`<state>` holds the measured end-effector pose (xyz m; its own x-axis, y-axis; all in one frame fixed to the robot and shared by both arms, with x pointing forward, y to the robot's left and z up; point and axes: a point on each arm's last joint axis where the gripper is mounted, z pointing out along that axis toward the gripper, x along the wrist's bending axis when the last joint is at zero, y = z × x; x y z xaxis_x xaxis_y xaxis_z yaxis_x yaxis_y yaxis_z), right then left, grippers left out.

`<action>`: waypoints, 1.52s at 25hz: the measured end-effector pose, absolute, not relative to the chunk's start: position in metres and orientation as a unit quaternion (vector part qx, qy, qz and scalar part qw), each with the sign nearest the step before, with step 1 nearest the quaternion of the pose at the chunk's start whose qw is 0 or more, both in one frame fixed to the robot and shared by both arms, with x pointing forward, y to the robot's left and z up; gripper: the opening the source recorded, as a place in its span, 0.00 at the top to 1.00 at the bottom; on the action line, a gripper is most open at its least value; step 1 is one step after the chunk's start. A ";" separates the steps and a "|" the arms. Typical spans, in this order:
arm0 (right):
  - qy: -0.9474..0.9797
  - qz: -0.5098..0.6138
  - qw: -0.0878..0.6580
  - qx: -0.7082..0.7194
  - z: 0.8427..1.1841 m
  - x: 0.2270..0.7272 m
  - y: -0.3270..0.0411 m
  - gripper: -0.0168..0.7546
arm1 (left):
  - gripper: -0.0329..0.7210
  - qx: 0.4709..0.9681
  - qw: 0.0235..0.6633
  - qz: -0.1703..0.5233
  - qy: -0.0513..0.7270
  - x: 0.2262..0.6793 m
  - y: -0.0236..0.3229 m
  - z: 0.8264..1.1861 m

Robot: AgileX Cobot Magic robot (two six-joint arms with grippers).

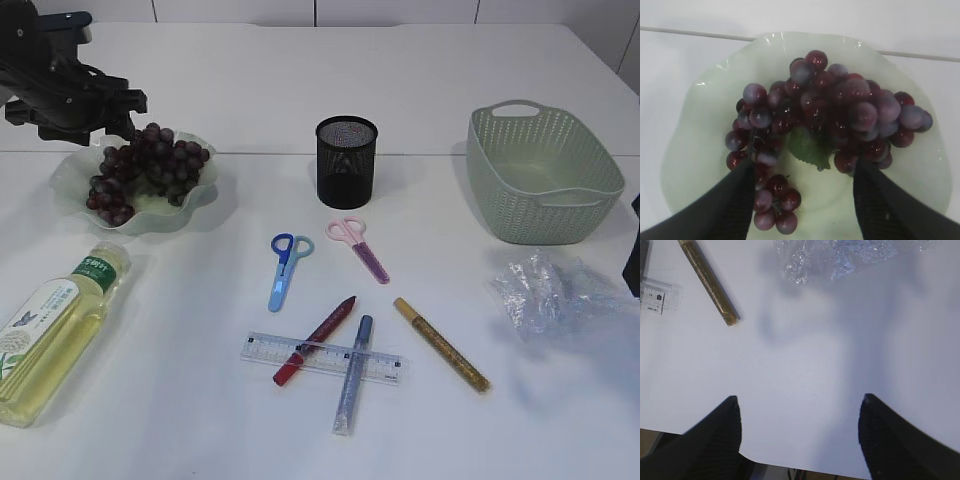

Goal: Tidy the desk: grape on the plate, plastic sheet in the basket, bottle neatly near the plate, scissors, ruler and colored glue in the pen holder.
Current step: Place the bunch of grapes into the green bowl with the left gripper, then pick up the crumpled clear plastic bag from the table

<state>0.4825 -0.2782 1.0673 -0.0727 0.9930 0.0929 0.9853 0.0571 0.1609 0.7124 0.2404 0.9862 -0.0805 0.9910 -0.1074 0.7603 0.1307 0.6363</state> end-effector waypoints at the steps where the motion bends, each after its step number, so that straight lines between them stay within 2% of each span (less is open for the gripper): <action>1: 0.727 0.091 0.021 0.681 1.067 0.482 -0.278 0.27 | 0.35 0.623 0.267 0.215 0.703 0.712 0.240 0.986; 7: 0.727 0.091 0.021 0.681 1.067 0.482 -0.278 0.27 | 0.36 0.623 0.262 0.212 0.706 0.710 0.241 0.988; 13: 0.727 0.091 0.021 0.681 1.067 0.482 -0.278 0.27 | 0.38 0.627 0.253 0.212 0.705 0.697 0.243 1.017; 23: 0.727 0.091 0.021 0.681 1.067 0.482 -0.278 0.27 | 0.39 0.677 0.189 0.161 0.693 0.670 0.244 1.035; 29: 0.727 0.091 0.021 0.681 1.067 0.482 -0.278 0.27 | 0.39 0.711 0.162 0.137 0.670 0.651 0.231 1.051; 38: 0.727 0.091 0.021 0.681 1.067 0.482 -0.278 0.27 | 0.39 0.732 0.069 0.102 0.670 0.627 0.235 1.058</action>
<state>0.4825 -0.2782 1.0673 -0.0727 0.9930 0.0929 0.9853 0.0571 0.1609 0.6267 0.2353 1.0584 0.0826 0.9950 0.0559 0.9668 -0.0937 0.2377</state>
